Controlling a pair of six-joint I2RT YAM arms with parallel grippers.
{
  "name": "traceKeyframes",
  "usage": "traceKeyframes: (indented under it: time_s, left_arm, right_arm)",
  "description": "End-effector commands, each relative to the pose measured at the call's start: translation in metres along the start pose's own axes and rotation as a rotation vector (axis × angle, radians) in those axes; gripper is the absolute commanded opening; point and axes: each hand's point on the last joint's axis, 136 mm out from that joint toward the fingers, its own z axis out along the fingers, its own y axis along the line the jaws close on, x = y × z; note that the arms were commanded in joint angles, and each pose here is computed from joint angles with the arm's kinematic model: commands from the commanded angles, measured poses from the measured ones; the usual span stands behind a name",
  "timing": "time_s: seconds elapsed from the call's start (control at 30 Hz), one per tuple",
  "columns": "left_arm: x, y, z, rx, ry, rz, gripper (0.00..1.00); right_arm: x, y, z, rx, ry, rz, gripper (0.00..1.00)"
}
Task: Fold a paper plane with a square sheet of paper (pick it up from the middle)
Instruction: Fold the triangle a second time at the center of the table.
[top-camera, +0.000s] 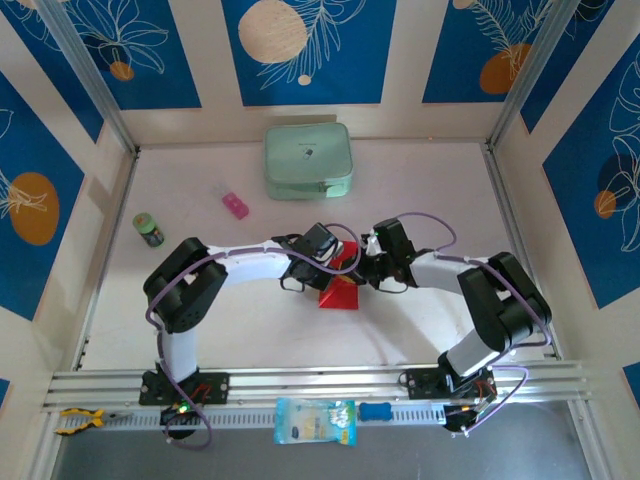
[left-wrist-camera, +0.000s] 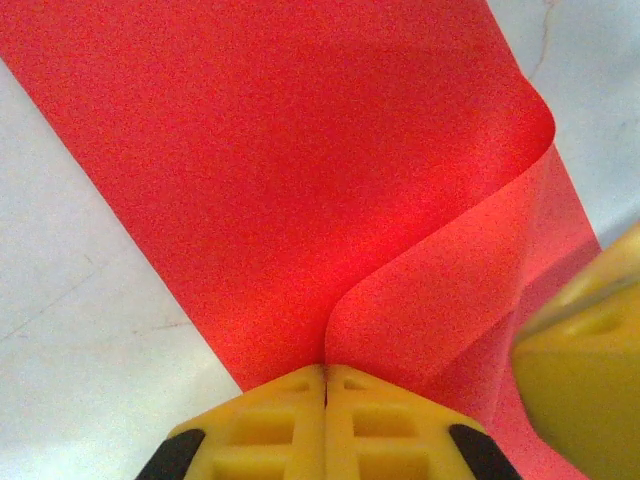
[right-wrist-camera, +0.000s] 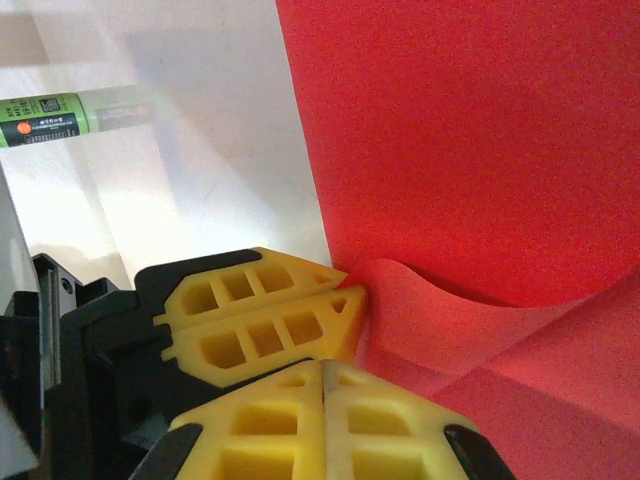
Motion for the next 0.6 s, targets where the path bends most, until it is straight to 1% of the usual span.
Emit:
traceKeyframes:
  time_s: [0.0,0.2,0.37,0.57]
  left_arm:
    - [0.014,0.005,0.01,0.006,0.054,-0.016,0.01]
    - [0.014,0.005,0.01,0.008,0.055,-0.014,0.01]
    - [0.015,0.006,0.009,0.007,0.056,-0.01,0.01]
    - [0.02,0.006,0.012,0.006,0.075,-0.007,0.01]
  right_arm:
    - [-0.001,0.012,0.004,-0.036,0.027,0.0,0.0]
    - [0.0,0.003,0.011,-0.013,0.041,0.027,0.0]
    - [0.004,-0.014,0.014,0.023,0.047,0.049,0.0]
    - [0.013,-0.049,0.014,0.097,0.044,0.089,0.0]
